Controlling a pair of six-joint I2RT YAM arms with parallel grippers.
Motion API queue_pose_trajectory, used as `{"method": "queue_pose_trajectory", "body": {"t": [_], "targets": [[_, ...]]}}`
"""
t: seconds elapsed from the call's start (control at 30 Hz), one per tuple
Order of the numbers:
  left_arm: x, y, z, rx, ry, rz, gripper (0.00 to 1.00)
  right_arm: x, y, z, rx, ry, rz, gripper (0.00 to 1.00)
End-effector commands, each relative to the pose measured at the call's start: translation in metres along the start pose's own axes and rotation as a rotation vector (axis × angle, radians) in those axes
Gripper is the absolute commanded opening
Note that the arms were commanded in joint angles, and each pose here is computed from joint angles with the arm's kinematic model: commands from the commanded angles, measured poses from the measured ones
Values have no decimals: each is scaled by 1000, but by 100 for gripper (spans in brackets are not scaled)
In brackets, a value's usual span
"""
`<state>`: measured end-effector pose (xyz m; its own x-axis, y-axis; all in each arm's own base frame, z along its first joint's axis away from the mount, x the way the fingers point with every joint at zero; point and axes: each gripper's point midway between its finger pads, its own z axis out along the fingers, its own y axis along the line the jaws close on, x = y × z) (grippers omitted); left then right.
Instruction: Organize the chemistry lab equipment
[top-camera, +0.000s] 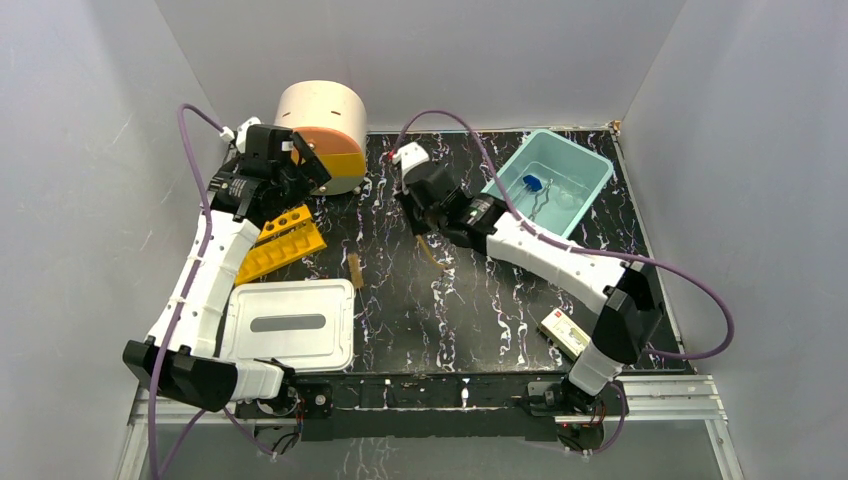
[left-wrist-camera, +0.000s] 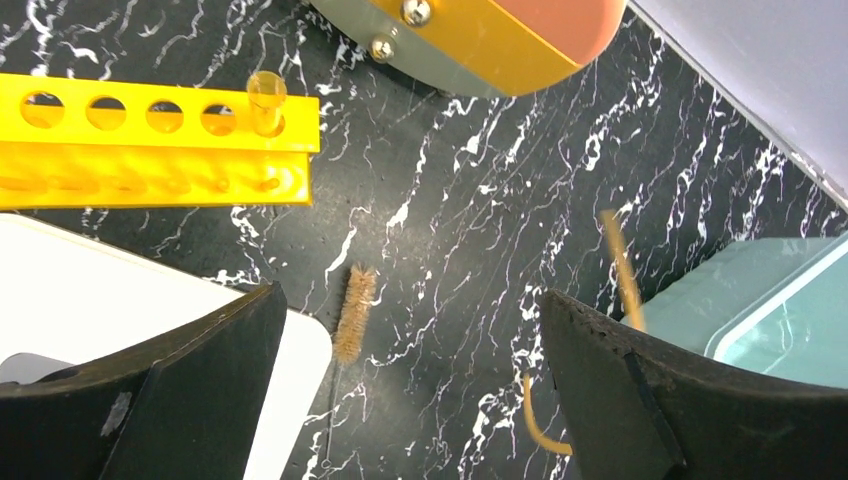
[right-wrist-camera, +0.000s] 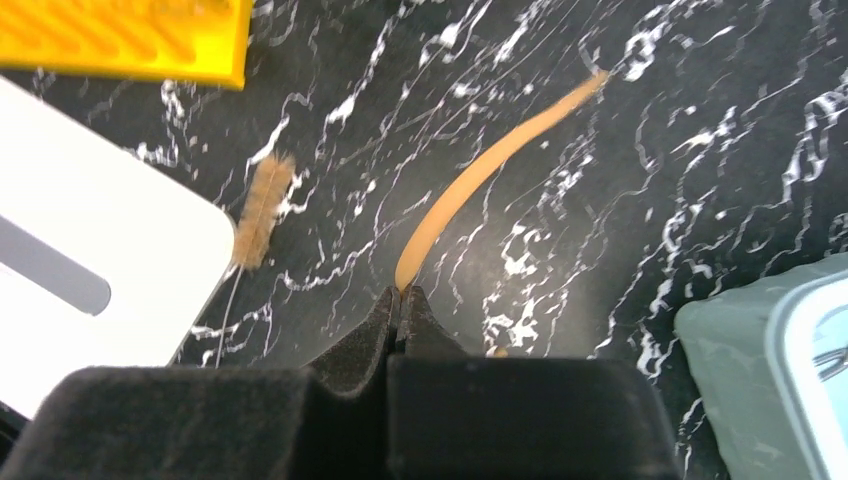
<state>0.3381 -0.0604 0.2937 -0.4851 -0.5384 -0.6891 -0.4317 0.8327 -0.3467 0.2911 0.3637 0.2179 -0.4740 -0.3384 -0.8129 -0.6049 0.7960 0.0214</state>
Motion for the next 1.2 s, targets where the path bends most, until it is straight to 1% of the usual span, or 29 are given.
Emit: {"method": "queue_pose_trajectory", "body": {"t": [0.0,0.2,0.37,0.47,0.57,0.7,0.87,1.07,1.17], "targets": [[8,-11,0,73,41,9,98,-75,-23,-40,8,-200,81,0],[21,-24,3,146,100,17,98,-127,-66,-78,93,-330,85,0],[25,-26,3,162,118,21,98,-168,-105,-116,194,-461,82,0],[26,-26,3,164,121,24,98,-187,-129,-143,279,-534,69,0],[27,-26,3,167,123,26,98,-197,-155,-164,381,-577,49,0],[30,-27,4,172,133,25,98,-191,-194,-175,519,-568,50,0],[32,-28,5,181,144,24,98,-170,-240,-169,621,-526,118,0],[37,-27,6,180,159,25,98,-124,-277,-132,601,-433,253,0],[38,-26,6,177,160,26,98,-100,-281,-113,576,-380,308,0]]}}
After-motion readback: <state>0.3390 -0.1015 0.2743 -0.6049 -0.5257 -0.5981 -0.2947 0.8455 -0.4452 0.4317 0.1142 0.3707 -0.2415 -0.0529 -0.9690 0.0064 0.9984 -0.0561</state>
